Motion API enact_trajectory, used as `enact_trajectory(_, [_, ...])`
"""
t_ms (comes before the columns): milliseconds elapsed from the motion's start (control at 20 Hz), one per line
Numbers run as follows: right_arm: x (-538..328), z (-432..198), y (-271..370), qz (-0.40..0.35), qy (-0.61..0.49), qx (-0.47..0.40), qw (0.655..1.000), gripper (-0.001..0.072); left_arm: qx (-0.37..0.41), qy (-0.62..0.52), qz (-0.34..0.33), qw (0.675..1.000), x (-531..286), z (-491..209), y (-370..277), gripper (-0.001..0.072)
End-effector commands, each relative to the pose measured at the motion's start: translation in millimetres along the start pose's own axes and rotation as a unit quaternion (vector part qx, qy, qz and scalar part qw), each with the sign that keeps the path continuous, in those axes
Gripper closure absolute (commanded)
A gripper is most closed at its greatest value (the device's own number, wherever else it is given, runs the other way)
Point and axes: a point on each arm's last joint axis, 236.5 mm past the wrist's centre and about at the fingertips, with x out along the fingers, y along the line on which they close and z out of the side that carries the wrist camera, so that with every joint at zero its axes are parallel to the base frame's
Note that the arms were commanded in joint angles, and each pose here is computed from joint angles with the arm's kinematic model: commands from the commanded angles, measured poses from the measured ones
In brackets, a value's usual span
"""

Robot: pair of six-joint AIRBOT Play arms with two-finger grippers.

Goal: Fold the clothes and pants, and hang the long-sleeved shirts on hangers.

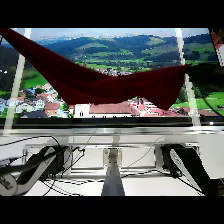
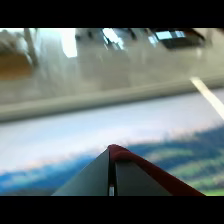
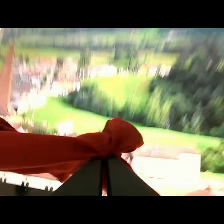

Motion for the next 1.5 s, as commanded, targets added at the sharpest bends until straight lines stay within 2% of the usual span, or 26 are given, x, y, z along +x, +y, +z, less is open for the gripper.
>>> enact_trajectory(0, [62, -35, -19, 0.006, 0.022, 0.050, 0.998, 0.0699, -0.060, 0.107, -0.074, 0.990, 55, -86, -5, 0.0695])
enact_trajectory(150, [115, -47, -52, -0.020, -0.006, 0.087, 0.996, 0.0699, -0.122, 0.164, -0.118, 0.972, 121, -156, -15, 0.0695])
enact_trajectory(250, [139, -47, -69, -0.036, -0.024, 0.103, 0.994, 0.0699, -0.163, 0.165, -0.124, 0.965, 162, -183, -25, 0.0695])
enact_trajectory(500, [174, -9, -102, -0.066, -0.111, 0.131, 0.983, 0.0699, -0.222, 0.090, -0.054, 0.969, 223, -173, -26, 0.0695])
enact_trajectory(700, [201, -1, -127, -0.091, -0.142, 0.139, 0.976, 0.0699, -0.212, 0.082, -0.054, 0.972, 232, -167, -46, 0.0678])
enact_trajectory(750, [206, -3, -130, -0.094, -0.140, 0.140, 0.976, 0.0699, -0.210, 0.083, -0.057, 0.973, 232, -167, -47, 0.0541])
enact_trajectory(800, [209, -7, -131, -0.096, -0.133, 0.141, 0.976, 0.0699, -0.211, 0.088, -0.066, 0.971, 229, -168, -50, 0.0236])
enact_trajectory(850, [210, -9, -131, -0.095, -0.128, 0.142, 0.977, 0.0699, -0.216, 0.096, -0.078, 0.969, 225, -170, -51, -0.0006])
enact_trajectory(900, [210, -10, -131, -0.095, -0.126, 0.142, 0.977, 0.0699, -0.226, 0.111, -0.095, 0.963, 219, -175, -54, 0.0015])
enact_trajectory(1050, [210, -10, -131, -0.095, -0.126, 0.141, 0.977, 0.0699, -0.241, 0.206, -0.190, 0.929, 175, -209, -71, 0.0015])
enact_trajectory(1100, [210, -10, -131, -0.095, -0.126, 0.141, 0.977, 0.0699, -0.244, 0.252, -0.216, 0.911, 154, -226, -76, 0.0049])
enact_trajectory(1200, [210, -10, -131, -0.095, -0.126, 0.141, 0.977, 0.0699, -0.208, 0.378, -0.251, 0.866, 103, -277, -84, 0.0447])
enact_trajectory(1250, [210, -10, -131, -0.095, -0.126, 0.141, 0.977, 0.0699, -0.183, 0.453, -0.269, 0.830, 70, -306, -90, 0.0486])
enact_trajectory(1300, [210, -10, -131, -0.095, -0.126, 0.141, 0.977, 0.0699, -0.180, 0.493, -0.274, 0.806, 52, -326, -94, 0.0470])
enact_trajectory(1350, [210, -10, -130, -0.095, -0.126, 0.142, 0.977, 0.0699, -0.210, 0.508, -0.269, 0.791, 46, -340, -102, 0.0397])
enact_trajectory(1400, [211, -11, -130, -0.095, -0.125, 0.142, 0.977, 0.0699, -0.243, 0.524, -0.264, 0.772, 38, -355, -112, 0.0262])
enact_trajectory(1450, [211, -12, -130, -0.094, -0.121, 0.142, 0.978, 0.0699, -0.268, 0.546, -0.263, 0.749, 26, -372, -125, 0.0181])
